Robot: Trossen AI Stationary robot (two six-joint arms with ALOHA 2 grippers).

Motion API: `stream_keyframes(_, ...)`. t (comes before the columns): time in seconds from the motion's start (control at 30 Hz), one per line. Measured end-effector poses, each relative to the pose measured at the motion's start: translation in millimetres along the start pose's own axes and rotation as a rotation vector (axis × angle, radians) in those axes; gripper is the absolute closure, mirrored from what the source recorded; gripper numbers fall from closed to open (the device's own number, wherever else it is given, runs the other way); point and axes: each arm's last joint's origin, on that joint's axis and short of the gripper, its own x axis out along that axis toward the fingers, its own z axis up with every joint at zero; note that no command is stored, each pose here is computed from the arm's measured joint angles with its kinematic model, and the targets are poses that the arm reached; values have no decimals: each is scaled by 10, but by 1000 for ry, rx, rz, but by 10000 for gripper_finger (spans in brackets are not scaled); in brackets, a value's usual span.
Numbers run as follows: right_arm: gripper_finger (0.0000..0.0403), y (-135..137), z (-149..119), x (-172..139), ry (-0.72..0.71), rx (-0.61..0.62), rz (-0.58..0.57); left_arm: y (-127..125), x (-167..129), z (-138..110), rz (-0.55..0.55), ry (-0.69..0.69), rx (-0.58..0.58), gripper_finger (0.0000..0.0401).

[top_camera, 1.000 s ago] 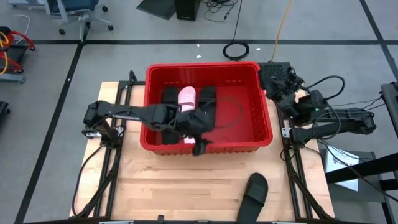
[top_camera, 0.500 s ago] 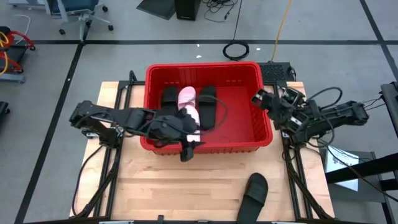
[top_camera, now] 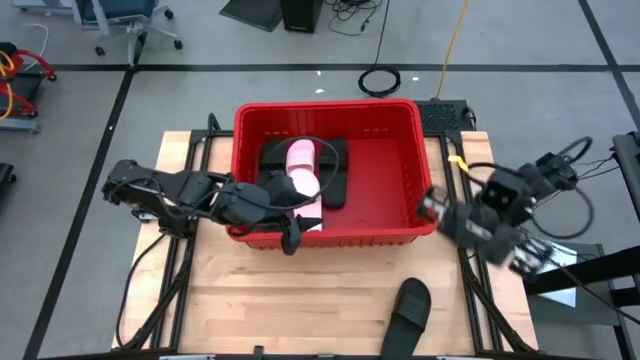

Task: Pick and place slides into bin
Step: Put the black slide into the red bin

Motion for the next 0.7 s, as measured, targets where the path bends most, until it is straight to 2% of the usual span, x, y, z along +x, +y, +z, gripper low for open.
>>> stream_keyframes(0.13, 273, 182, -87, 298, 233, 119, -14, -40, -44, -14, -12, -4, -32, 146)
stream_keyframes(0.27, 273, 303, -340, 449, 487, 298, -94, -72, -114, -21, -16, -18, -20, 146)
stream_keyframes(0.5, 273, 339, -1092, 453, 791, 596, -287, -86, -173, -21, -24, -24, 15, 146)
stream_keyframes(0.63, 273, 347, -1592, 359, 997, 786, -398, -85, -172, -28, -25, -16, 45, 146)
stream_keyframes(0.7, 273, 321, -1830, 265, 1125, 893, -488, -86, -173, -33, -36, -6, 56, 146)
